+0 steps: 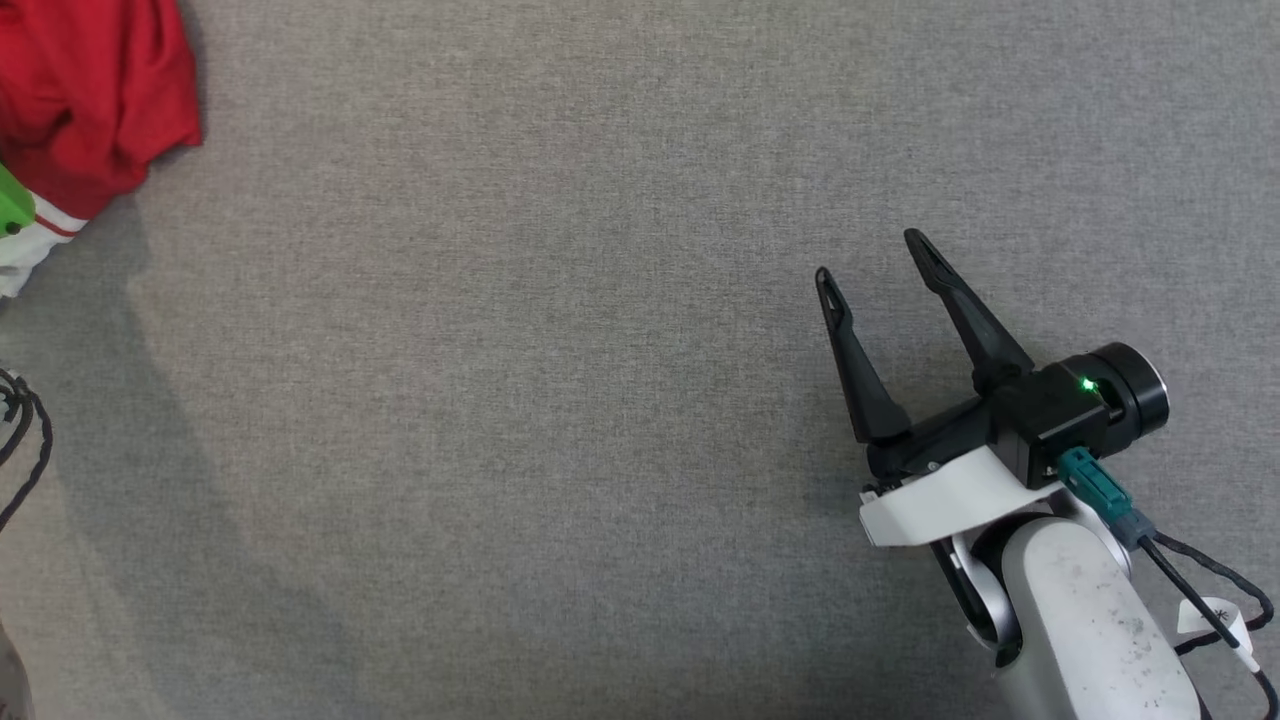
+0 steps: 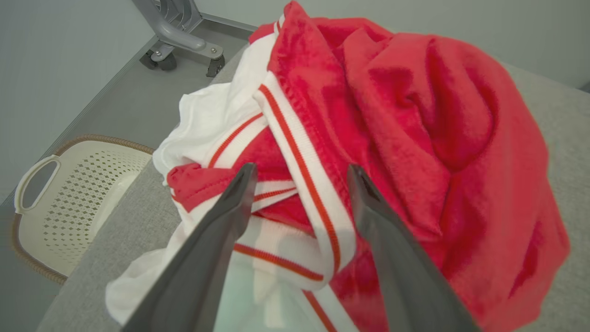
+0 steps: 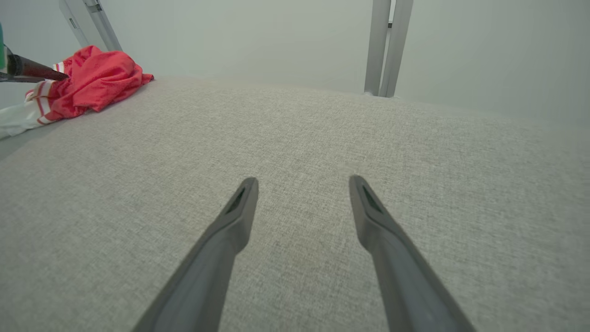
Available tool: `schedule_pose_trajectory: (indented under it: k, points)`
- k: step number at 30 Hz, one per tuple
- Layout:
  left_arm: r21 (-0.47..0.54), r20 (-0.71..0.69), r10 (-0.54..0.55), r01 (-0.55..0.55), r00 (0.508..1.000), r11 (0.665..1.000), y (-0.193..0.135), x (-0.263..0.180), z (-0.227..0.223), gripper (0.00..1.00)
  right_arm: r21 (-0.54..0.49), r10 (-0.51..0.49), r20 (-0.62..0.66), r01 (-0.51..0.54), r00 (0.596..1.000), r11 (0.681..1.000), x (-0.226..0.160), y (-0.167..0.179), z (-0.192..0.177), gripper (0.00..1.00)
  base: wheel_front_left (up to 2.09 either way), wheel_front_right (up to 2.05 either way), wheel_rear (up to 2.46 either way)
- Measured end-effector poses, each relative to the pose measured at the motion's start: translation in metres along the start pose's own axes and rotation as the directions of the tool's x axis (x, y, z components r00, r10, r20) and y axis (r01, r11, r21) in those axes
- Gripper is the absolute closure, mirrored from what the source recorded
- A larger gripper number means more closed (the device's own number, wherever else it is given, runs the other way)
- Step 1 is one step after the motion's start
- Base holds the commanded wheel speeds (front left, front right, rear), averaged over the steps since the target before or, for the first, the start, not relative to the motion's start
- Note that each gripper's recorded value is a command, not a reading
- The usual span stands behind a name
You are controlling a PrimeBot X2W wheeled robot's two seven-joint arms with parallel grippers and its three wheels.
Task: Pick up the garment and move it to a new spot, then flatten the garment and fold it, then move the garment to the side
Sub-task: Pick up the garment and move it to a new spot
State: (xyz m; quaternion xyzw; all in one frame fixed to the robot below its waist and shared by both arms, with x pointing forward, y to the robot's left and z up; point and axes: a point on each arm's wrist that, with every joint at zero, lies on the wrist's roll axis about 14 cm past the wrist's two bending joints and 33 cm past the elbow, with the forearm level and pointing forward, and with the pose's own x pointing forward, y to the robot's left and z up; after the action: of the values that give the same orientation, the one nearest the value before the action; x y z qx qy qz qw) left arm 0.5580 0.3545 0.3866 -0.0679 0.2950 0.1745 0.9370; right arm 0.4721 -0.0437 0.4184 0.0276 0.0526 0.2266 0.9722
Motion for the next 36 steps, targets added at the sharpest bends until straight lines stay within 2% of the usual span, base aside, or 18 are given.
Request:
schedule_pose_trajectory:
  k: [7,8,9,10,11,17,24,30,33,36]
  points:
    - [-0.027,-0.056,-0.001,-0.001,0.998,1.0,-0.012,0.01,-0.022,0.02,-0.002,-0.016,-0.005,0.016,1.0,1.0,-0.003,-0.006,-0.003,0.0,0.0,0.0,0.0]
    - [-0.031,-0.061,0.002,-0.004,0.998,1.0,-0.011,0.009,-0.023,0.34,-0.003,-0.016,-0.004,0.016,1.0,1.0,-0.003,-0.006,-0.002,0.0,0.0,0.0,0.0]
    - [-0.03,-0.057,0.002,-0.003,0.998,1.0,-0.01,0.008,-0.023,0.58,-0.003,-0.014,-0.002,0.014,1.0,1.0,-0.003,-0.005,-0.001,0.0,0.0,0.0,0.0]
    - [-0.03,-0.054,0.002,-0.004,0.999,1.0,-0.01,0.008,-0.023,0.87,-0.004,-0.014,0.002,0.014,1.0,1.0,-0.004,-0.005,0.0,0.0,0.0,0.0,0.0]
    - [-0.026,-0.047,0.002,-0.003,0.999,1.0,-0.01,0.007,-0.022,1.0,-0.005,-0.015,0.006,0.015,1.0,1.0,-0.004,-0.005,0.002,0.0,0.0,0.0,0.0]
    - [0.019,0.059,-0.011,0.01,0.998,1.0,-0.009,-0.004,0.005,1.0,-0.006,-0.028,0.035,0.028,0.999,1.0,-0.008,-0.008,0.012,0.0,0.0,0.0,0.0]
    - [0.178,0.26,-0.096,0.05,0.961,0.983,-0.017,-0.038,0.073,1.0,0.011,-0.039,0.091,0.038,0.995,0.999,-0.02,-0.006,0.035,0.0,0.0,0.0,0.0]
    - [0.297,0.434,-0.24,0.113,0.869,0.948,-0.051,-0.092,0.14,1.0,0.025,-0.084,0.127,0.081,0.988,0.996,-0.046,-0.01,0.053,0.0,0.0,0.0,0.0]
    - [0.342,0.499,-0.32,0.156,0.805,0.927,-0.078,-0.127,0.167,1.0,0.03,-0.126,0.137,0.123,0.983,0.992,-0.066,-0.016,0.06,0.0,0.0,0.0,0.0]
    - [0.402,0.559,-0.425,0.215,0.713,0.89,-0.118,-0.172,0.191,1.0,0.032,-0.182,0.155,0.179,0.971,0.983,-0.091,-0.026,0.068,0.0,0.0,0.0,0.0]
